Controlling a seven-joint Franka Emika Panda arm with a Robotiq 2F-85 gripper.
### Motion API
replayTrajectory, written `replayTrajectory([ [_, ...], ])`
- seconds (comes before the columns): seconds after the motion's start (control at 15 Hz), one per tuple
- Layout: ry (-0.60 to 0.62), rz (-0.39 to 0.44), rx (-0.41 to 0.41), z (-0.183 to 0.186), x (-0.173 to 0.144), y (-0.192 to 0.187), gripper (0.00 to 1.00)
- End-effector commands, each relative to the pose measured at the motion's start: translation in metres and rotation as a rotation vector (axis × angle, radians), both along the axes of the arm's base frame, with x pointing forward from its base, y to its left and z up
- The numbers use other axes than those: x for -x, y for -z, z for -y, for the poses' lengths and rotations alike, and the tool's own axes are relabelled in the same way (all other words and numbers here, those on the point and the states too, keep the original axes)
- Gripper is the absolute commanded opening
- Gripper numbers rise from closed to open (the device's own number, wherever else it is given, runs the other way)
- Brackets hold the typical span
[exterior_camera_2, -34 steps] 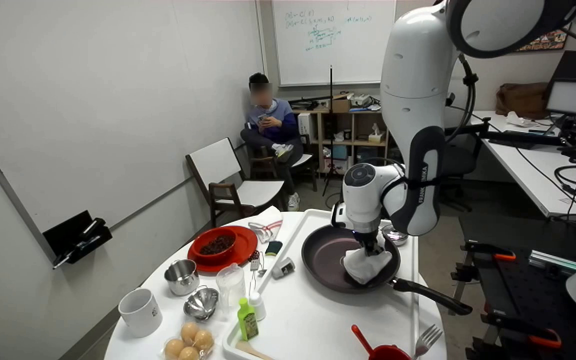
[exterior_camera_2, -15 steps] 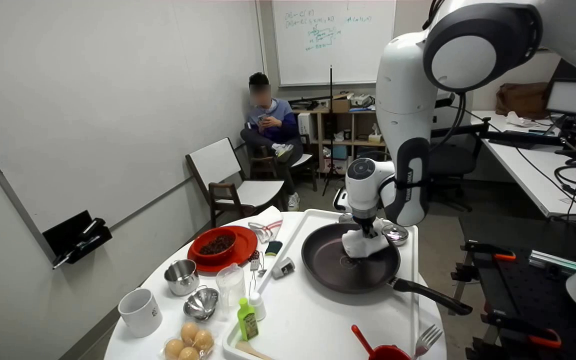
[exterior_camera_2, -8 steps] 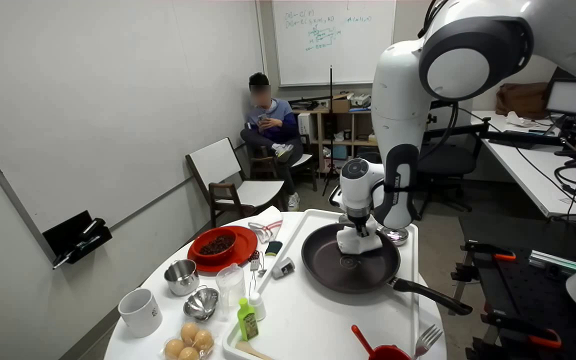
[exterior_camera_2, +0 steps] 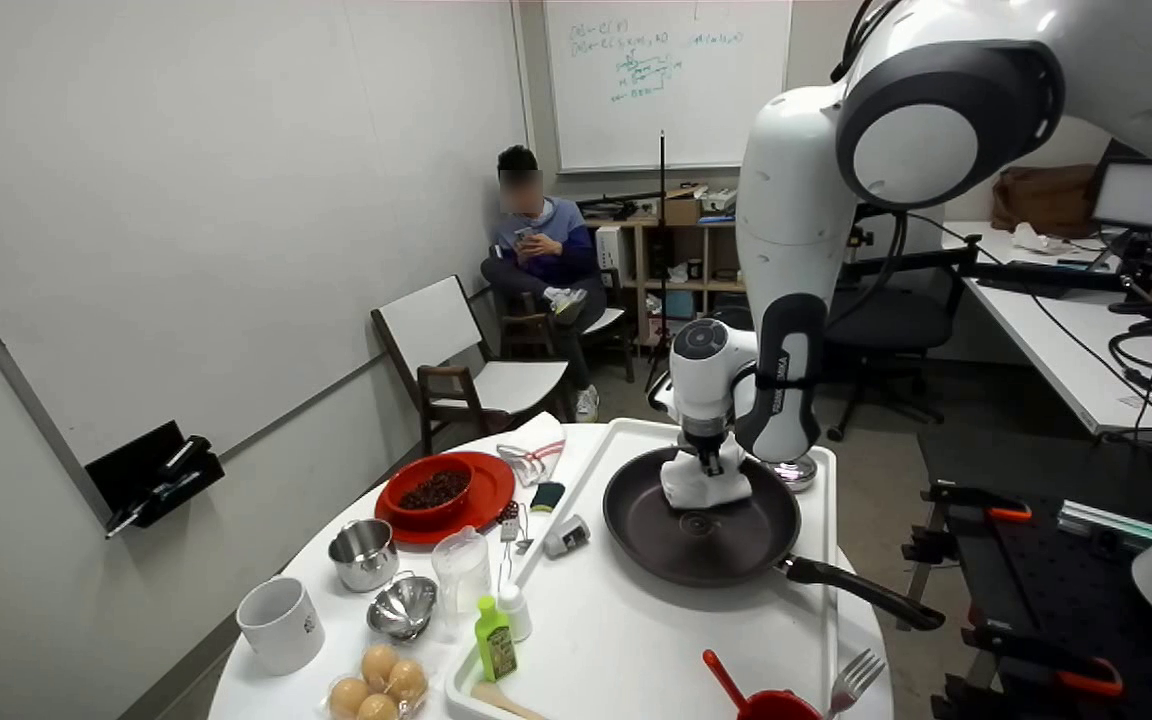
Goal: Use the cloth to wipe the frying pan.
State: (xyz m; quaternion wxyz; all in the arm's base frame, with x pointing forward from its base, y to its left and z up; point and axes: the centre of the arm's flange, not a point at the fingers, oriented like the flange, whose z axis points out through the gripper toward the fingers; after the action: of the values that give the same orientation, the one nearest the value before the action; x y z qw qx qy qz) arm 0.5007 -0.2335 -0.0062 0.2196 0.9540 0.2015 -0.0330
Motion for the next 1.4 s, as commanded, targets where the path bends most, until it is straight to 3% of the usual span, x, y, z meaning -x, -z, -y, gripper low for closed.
replayTrajectory([
  [0.0, 0.031, 0.038, 0.007, -0.006, -0.019, 0.004, 0.07],
  [0.4, 0.021, 0.075, 0.013, -0.021, -0.037, 0.003, 0.07],
  [1.33, -0.092, 0.064, 0.017, -0.071, -0.036, 0.013, 0.07],
])
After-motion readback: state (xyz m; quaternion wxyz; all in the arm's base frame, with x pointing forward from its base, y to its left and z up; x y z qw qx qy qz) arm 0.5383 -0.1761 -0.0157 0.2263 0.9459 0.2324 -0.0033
